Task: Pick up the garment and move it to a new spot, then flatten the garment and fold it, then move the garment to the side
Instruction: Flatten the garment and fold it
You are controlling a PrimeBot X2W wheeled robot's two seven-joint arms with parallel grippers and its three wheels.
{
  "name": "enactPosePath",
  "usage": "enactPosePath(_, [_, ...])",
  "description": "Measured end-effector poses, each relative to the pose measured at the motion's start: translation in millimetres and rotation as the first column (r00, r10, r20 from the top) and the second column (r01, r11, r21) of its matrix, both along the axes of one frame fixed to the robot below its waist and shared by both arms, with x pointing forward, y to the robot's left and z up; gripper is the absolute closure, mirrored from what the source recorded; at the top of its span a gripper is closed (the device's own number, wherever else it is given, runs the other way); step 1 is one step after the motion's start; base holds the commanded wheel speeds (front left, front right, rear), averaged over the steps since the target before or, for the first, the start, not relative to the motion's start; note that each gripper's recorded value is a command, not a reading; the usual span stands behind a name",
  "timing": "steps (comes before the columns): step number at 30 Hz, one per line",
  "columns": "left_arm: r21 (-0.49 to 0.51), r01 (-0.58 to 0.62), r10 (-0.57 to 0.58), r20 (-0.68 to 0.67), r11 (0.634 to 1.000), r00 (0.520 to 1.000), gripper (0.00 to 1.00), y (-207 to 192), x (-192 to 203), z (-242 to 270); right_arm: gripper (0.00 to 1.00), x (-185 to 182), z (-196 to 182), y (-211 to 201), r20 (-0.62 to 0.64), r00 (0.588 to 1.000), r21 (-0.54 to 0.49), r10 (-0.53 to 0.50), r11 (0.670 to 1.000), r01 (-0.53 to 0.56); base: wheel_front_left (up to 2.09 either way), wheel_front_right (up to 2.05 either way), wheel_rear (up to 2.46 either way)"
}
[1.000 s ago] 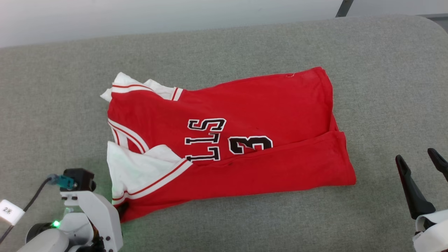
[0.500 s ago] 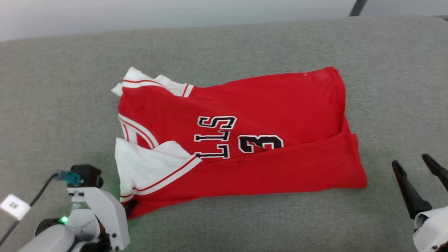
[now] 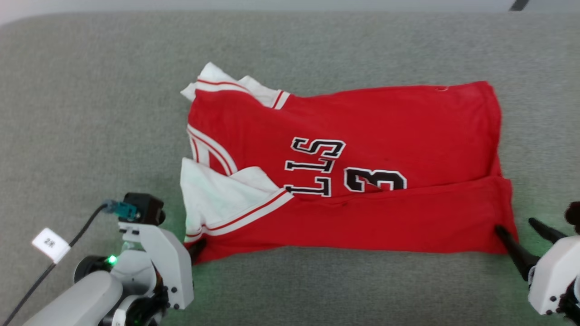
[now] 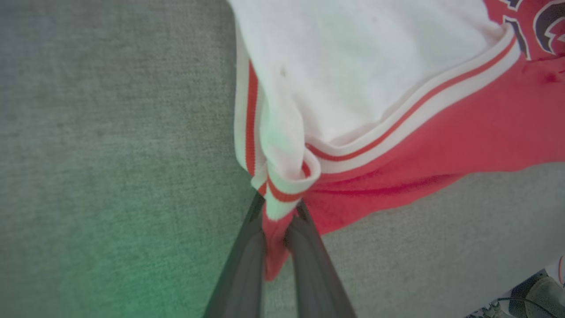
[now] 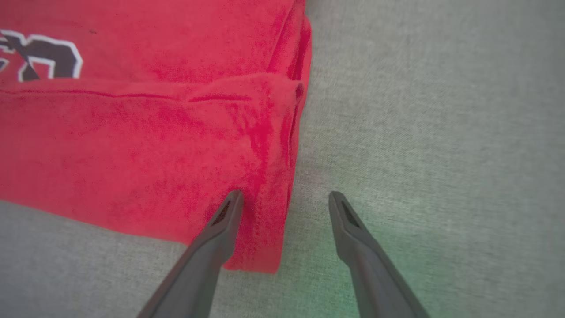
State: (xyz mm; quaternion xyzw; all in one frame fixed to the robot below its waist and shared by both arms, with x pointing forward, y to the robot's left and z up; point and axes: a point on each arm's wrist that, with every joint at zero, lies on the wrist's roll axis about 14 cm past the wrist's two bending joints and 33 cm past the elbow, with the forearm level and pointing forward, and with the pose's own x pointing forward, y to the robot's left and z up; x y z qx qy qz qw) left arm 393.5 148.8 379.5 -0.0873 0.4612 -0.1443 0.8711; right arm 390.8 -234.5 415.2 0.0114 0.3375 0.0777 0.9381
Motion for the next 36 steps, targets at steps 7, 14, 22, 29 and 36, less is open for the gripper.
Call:
enactPosePath(7, [-0.011,-0.007,0.007,-0.010,1.000,1.000,1.00,0.7,3.8,-7.1,0.00,5.2,-36.1,11.9,-0.164,0.986,0.026,0.039,0.999,-0.035,0.00,0.00,0.00])
enactPosePath(14, [-0.026,-0.021,0.021,-0.020,0.999,1.000,1.00,1.7,2.8,-11.0,1.00,11.0,-41.5,13.5,-0.214,0.975,0.032,0.065,0.998,-0.059,0.00,0.00,0.00])
enactPosePath(22, [-0.027,-0.020,0.020,-0.007,0.999,1.000,1.00,3.3,3.6,-3.5,1.00,10.0,-31.2,9.2,-0.204,0.977,0.037,0.060,0.998,-0.053,0.00,0.00,0.00])
enactPosePath(29, [0.009,-0.022,0.022,-0.011,1.000,1.000,1.00,12.3,-7.6,7.6,1.00,-7.7,-21.2,-2.2,-0.222,0.974,0.016,0.051,0.999,-0.048,0.00,0.00,0.00])
enactPosePath(36, [0.027,-0.015,0.015,-0.032,1.000,0.999,1.00,10.3,-29.0,21.1,1.00,-27.0,-7.5,-9.8,-0.219,0.975,-0.004,0.041,0.999,-0.043,0.00,0.00,0.00])
